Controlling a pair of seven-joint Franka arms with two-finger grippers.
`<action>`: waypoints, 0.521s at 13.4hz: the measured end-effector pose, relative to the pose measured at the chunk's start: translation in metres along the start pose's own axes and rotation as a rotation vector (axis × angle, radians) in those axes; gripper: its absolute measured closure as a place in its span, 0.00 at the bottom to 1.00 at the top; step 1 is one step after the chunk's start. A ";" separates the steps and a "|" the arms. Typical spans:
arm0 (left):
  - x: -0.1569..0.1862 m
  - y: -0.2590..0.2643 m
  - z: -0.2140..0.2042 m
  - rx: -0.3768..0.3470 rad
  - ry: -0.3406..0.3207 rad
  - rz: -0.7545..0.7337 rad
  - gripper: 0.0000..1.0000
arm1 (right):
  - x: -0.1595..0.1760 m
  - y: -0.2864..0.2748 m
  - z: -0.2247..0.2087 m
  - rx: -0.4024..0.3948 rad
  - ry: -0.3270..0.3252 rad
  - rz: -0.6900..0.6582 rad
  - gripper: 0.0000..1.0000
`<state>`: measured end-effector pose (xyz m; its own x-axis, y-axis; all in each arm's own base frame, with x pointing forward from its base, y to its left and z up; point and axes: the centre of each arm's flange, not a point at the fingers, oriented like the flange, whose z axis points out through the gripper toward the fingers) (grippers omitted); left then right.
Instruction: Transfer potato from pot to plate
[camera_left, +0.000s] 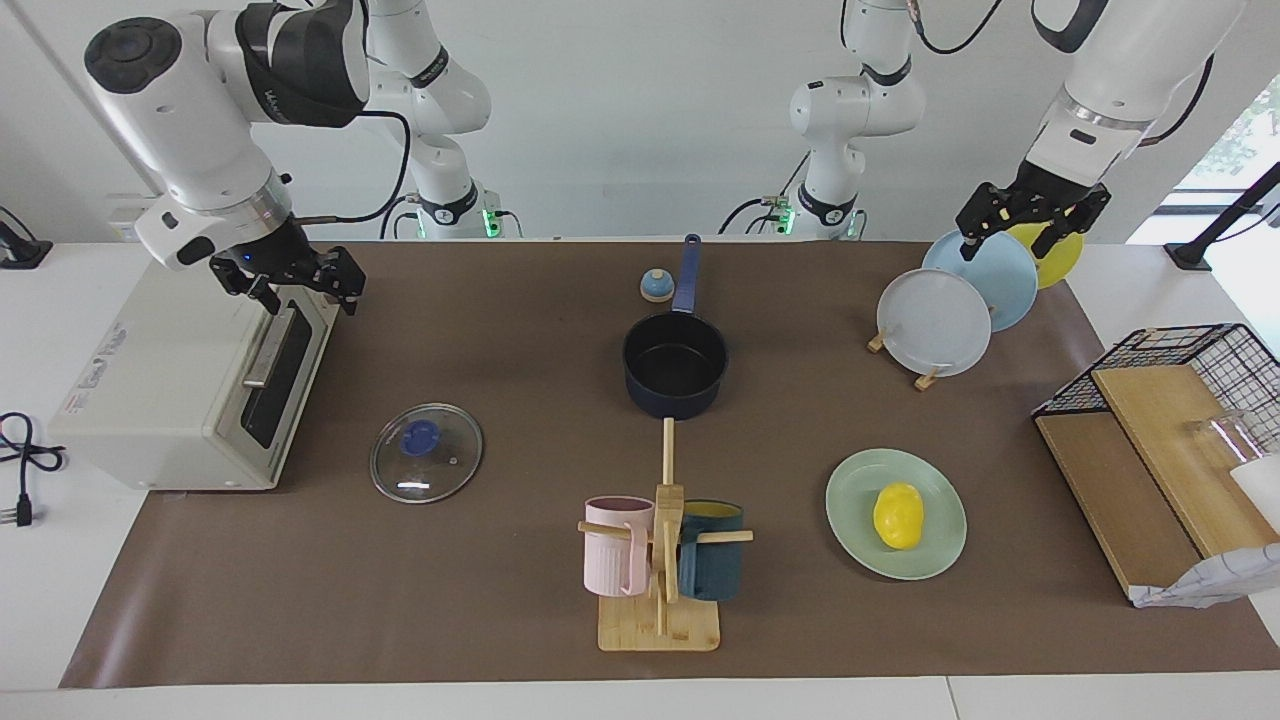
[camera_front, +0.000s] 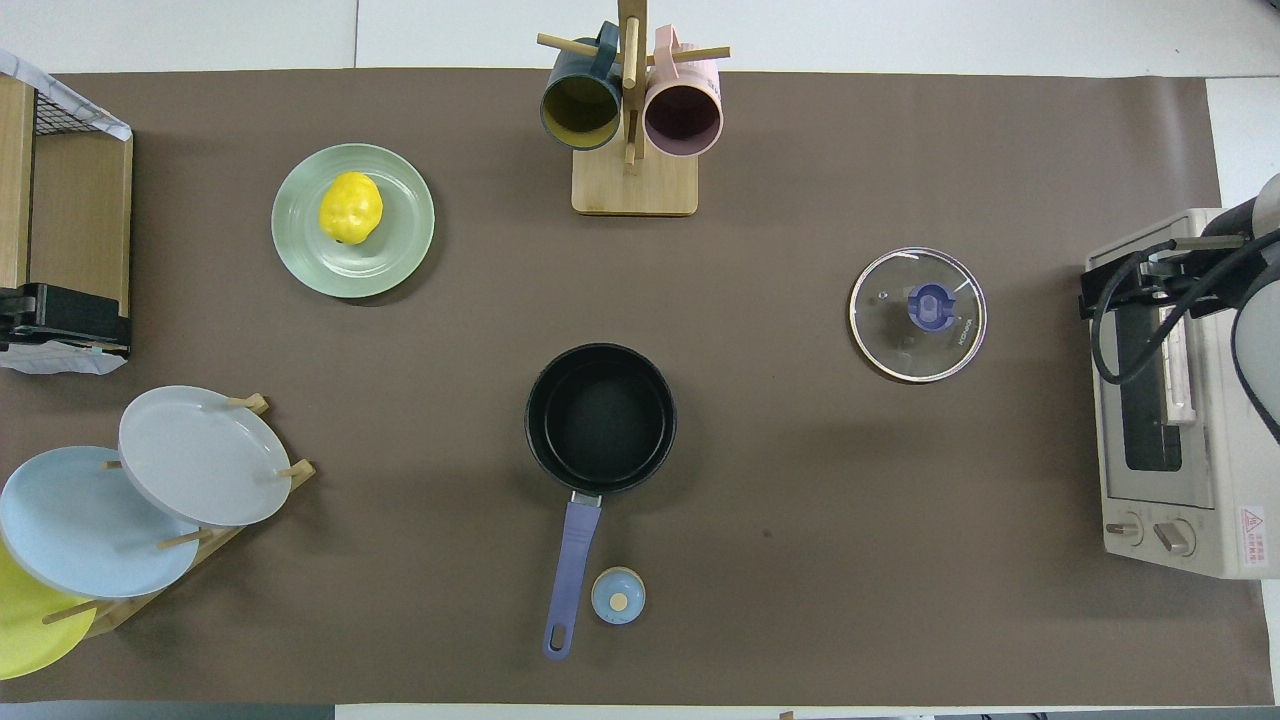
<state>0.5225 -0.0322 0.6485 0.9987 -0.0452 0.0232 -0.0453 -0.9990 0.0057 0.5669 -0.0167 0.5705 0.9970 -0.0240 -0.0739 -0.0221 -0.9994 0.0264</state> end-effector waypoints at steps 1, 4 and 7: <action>0.000 0.000 -0.006 0.000 -0.003 0.001 0.00 | 0.000 0.000 0.000 0.000 0.000 0.000 0.00; 0.001 0.006 -0.006 0.000 -0.023 0.011 0.00 | 0.000 0.000 0.000 0.000 0.000 0.000 0.00; 0.003 0.006 0.006 0.000 -0.057 0.011 0.00 | 0.000 0.000 0.000 0.000 0.000 0.000 0.00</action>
<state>0.5251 -0.0381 0.6428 0.9978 -0.0570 -0.0340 -0.0568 -0.9984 0.0059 0.5669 -0.0166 0.5705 0.9970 -0.0240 -0.0739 -0.0221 -0.9994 0.0264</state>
